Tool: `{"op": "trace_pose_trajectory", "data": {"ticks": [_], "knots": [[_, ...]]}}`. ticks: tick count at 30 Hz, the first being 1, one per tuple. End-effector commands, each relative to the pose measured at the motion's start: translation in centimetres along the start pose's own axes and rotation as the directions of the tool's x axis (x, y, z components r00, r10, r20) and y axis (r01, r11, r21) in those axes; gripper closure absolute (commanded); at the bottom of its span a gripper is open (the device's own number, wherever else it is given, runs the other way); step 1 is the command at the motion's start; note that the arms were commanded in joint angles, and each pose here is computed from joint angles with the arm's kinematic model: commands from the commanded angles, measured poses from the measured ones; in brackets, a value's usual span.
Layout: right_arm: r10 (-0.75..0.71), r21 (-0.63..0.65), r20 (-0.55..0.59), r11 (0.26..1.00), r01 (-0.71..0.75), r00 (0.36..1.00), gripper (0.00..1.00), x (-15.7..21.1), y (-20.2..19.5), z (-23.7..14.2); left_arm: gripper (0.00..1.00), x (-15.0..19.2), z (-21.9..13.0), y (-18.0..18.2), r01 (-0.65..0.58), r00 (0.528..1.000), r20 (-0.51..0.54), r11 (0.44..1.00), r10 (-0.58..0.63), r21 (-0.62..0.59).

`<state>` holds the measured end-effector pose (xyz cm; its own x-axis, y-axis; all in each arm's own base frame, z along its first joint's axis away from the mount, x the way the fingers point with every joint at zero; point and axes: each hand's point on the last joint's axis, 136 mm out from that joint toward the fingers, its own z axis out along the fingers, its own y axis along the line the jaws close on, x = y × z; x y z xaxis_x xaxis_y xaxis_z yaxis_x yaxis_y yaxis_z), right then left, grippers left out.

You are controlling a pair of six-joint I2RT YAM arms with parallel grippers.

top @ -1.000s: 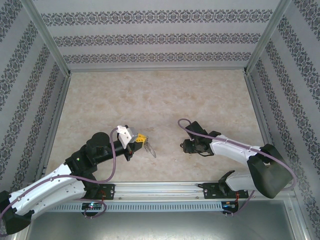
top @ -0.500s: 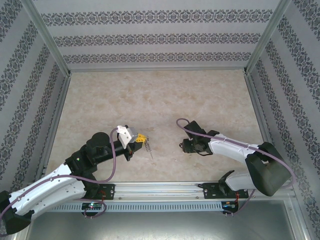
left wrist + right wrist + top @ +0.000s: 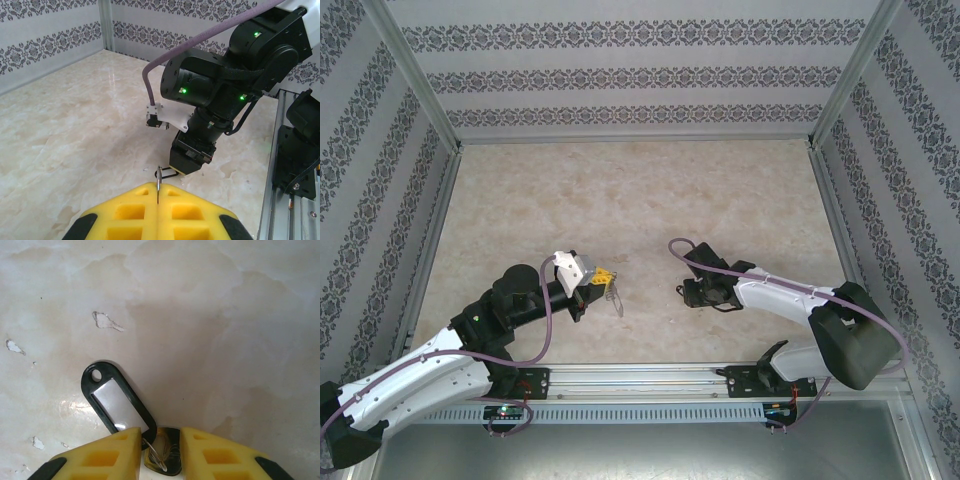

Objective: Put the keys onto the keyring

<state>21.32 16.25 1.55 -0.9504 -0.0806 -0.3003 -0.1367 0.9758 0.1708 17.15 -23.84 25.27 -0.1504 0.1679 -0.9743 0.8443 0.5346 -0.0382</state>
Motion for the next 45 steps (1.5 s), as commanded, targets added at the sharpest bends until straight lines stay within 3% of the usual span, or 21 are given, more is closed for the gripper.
{"op": "trace_pose_trajectory", "data": {"ticks": [1,19,45], "knots": [[-0.018,0.003,-0.018,1.000,0.018,1.000,0.73,0.47,0.29,-0.30,1.00,-1.60,-0.19,-0.35,-0.007,0.998,0.063,1.000,0.006,0.010],[-0.022,-0.001,-0.008,1.000,0.022,1.000,0.73,0.79,0.33,-0.56,1.00,-1.59,-0.22,-0.35,-0.007,0.998,0.062,1.000,0.006,0.009],[-0.029,-0.019,-0.006,0.999,0.029,1.000,0.87,1.11,0.56,-0.51,1.00,-1.56,-0.37,-0.39,-0.004,0.998,0.061,1.000,0.003,0.011]]}}
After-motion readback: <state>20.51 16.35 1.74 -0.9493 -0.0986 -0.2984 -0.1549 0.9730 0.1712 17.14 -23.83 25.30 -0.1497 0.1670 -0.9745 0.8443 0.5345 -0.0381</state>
